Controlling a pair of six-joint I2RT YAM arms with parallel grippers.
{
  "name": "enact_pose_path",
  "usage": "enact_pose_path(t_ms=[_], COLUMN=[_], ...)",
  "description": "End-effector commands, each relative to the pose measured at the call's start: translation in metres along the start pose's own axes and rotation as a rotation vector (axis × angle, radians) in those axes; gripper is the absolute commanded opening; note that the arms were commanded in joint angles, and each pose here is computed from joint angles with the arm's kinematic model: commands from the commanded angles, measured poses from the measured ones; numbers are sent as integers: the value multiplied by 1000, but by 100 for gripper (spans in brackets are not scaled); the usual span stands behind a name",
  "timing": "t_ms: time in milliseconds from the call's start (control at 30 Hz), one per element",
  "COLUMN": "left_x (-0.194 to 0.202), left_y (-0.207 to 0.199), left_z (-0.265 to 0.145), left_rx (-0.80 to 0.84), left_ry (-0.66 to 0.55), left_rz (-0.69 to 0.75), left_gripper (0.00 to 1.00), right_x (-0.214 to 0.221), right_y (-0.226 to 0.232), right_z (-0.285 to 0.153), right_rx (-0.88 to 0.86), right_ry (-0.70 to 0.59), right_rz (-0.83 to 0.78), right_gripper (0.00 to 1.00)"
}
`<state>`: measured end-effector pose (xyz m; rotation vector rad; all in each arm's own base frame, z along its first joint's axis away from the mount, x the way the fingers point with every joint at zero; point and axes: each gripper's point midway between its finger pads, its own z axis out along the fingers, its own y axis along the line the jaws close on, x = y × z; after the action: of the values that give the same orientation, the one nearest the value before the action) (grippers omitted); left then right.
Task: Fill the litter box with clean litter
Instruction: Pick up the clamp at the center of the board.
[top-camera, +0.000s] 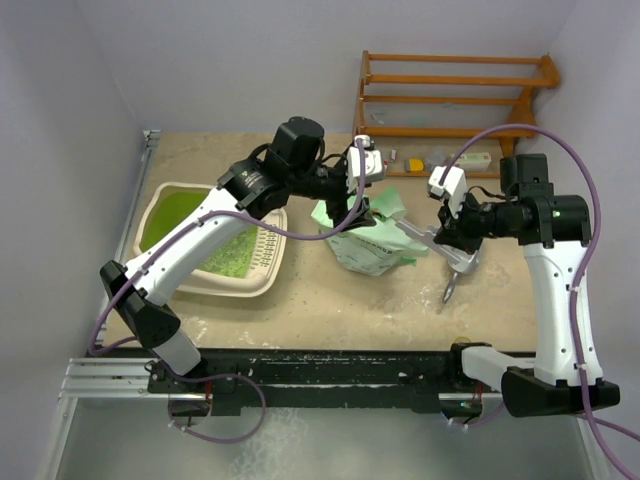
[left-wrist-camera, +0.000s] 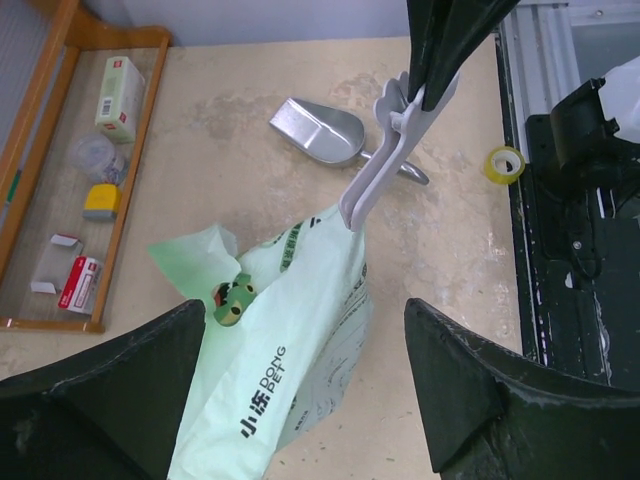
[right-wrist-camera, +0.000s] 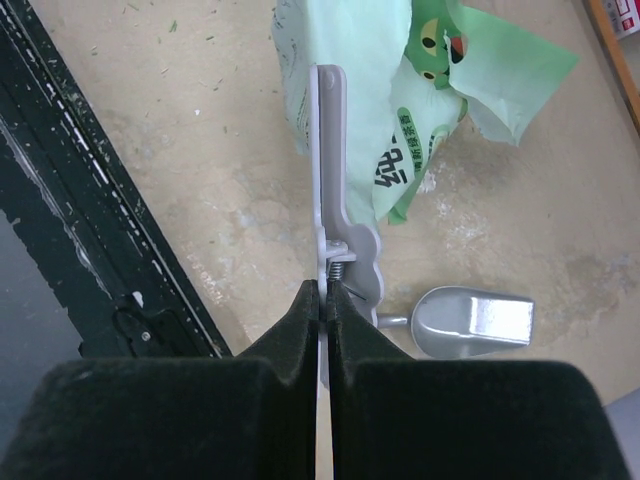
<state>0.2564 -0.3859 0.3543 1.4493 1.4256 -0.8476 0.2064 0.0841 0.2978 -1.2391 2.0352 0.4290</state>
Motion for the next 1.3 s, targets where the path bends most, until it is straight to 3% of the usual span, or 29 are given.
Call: enact_pose_path(t_ms=[0, 267, 600, 933, 1267], left_x=[-23, -29, -26, -22, -20], left_y=[-6, -18, -33, -38, -47], left_z=[-1, 26, 43, 41, 42], left_rx=[22, 123, 251, 266, 318], left_ry=[-117, -174, -176, -164, -165], left_rz=[38, 7, -28, -40, -79], left_gripper=[76, 74, 58, 41, 44], right_x=[-13, -7, -10, -14, -15], right_y=[5, 19, 27, 21, 16], right_z=[-3, -5, -6, -4, -3], right_rx=[-17, -52, -96, -71, -36], right_ry=[-47, -34, -46, -55, -66], right_rz=[-10, -43, -92, -111, -121], right_gripper=[0, 0, 0, 0, 0])
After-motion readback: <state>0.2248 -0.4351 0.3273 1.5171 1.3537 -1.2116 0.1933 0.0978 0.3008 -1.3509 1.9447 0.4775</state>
